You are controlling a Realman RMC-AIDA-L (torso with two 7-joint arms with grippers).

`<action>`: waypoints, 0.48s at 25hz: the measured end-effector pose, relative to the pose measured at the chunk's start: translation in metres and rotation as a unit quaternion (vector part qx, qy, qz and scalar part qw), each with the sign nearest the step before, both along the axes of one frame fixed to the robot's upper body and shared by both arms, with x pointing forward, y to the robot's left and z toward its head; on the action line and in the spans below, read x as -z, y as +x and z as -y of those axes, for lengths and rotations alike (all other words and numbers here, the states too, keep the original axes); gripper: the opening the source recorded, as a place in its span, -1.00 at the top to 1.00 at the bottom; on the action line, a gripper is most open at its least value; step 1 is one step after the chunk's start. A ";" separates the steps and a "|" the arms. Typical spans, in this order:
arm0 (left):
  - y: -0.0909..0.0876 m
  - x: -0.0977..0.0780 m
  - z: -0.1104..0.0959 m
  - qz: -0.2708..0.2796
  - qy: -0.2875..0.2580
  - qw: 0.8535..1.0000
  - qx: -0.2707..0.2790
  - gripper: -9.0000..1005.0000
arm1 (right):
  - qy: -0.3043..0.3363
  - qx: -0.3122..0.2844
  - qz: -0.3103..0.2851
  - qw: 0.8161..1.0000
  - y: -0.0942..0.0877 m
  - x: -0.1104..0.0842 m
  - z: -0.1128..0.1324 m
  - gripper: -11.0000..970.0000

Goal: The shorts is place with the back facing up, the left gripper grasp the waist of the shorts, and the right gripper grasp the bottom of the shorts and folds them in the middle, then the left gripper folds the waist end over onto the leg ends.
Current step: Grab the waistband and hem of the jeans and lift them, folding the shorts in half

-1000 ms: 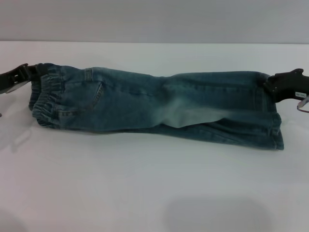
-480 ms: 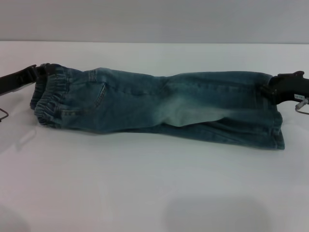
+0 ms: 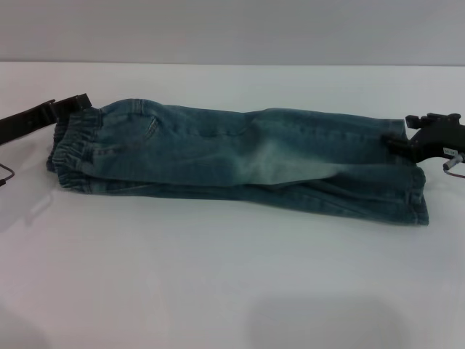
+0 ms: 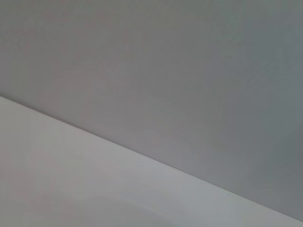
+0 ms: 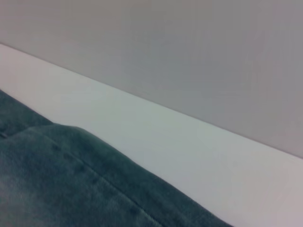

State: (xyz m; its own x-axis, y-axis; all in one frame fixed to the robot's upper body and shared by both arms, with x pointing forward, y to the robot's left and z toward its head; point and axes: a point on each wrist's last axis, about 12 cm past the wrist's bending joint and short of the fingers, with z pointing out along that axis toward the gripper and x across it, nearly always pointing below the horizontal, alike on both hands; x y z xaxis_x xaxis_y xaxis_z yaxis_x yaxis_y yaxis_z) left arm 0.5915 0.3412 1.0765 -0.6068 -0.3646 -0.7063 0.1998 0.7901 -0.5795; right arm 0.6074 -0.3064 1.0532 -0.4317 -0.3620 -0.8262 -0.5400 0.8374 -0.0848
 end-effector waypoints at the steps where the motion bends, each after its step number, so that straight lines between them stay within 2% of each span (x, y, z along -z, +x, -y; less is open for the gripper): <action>1: 0.000 0.000 0.000 0.000 0.001 1.000 -0.002 0.03 | -0.001 0.002 -0.001 1.000 -0.001 0.001 0.001 -0.05; 6: -0.001 0.000 -0.003 0.011 0.003 1.000 -0.006 -0.25 | 0.005 0.027 0.005 1.000 -0.003 0.002 0.008 -0.18; 12: -0.009 0.000 -0.010 0.046 0.024 0.999 0.005 -0.60 | 0.045 0.068 0.032 0.996 -0.004 -0.006 0.019 -0.18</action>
